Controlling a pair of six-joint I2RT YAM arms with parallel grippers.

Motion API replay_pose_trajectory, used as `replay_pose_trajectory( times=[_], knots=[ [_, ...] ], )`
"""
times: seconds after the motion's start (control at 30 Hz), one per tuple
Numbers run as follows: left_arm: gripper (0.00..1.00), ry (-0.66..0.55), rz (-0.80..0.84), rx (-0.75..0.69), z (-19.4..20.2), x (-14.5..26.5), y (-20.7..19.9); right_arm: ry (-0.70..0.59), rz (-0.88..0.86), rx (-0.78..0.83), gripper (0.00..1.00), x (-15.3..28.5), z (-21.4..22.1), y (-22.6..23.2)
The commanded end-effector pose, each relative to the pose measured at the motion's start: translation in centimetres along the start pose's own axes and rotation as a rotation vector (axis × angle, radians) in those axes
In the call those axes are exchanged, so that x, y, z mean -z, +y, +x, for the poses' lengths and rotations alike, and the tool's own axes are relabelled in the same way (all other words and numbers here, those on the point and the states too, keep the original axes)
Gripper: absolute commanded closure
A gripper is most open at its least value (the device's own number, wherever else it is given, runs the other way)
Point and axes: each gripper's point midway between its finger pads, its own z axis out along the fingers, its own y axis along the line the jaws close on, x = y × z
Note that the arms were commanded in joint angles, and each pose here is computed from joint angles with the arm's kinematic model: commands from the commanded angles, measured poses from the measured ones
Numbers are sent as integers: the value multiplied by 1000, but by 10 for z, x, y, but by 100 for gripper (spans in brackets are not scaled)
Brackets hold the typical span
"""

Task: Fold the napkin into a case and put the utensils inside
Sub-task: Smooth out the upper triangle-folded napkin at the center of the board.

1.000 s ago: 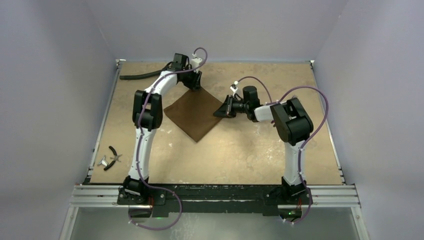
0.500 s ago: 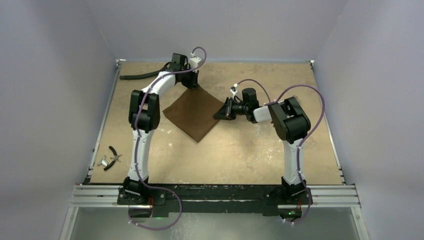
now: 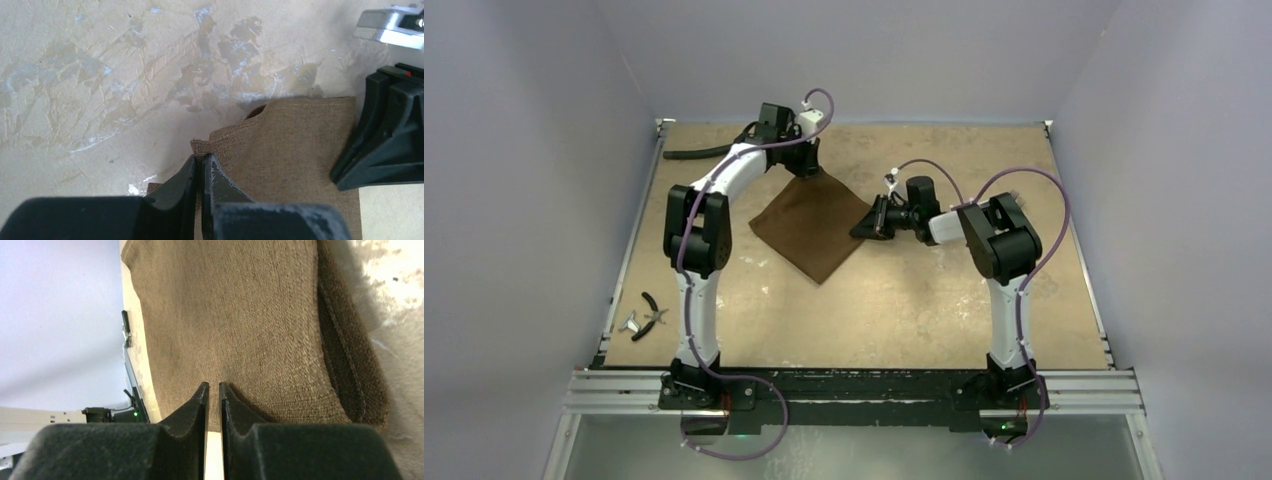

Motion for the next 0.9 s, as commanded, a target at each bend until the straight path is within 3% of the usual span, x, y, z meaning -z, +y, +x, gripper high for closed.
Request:
replay_pose_trajectory(
  times=[0.0, 0.17, 0.43, 0.7, 0.8, 0.87],
  knots=[
    [97, -59, 18, -28, -20, 16, -16, -41, -32, 56, 85, -4, -21, 30],
    [87, -39, -9, -27, -12, 8, -8, -29, -34, 62, 85, -8, -18, 36],
    [84, -57, -19, -48, -16, 10, -7, -32, -27, 60, 84, -10, -21, 37],
    [79, -47, 6, -52, -11, 8, -11, -82, -18, 60, 68, -17, -42, 51],
    [100, -43, 22, -60, -9, 7, -13, -115, -16, 51, 66, -21, -56, 58],
    [100, -30, 48, -64, -5, 8, -17, -125, -26, 34, 64, -24, -62, 62]
  ],
)
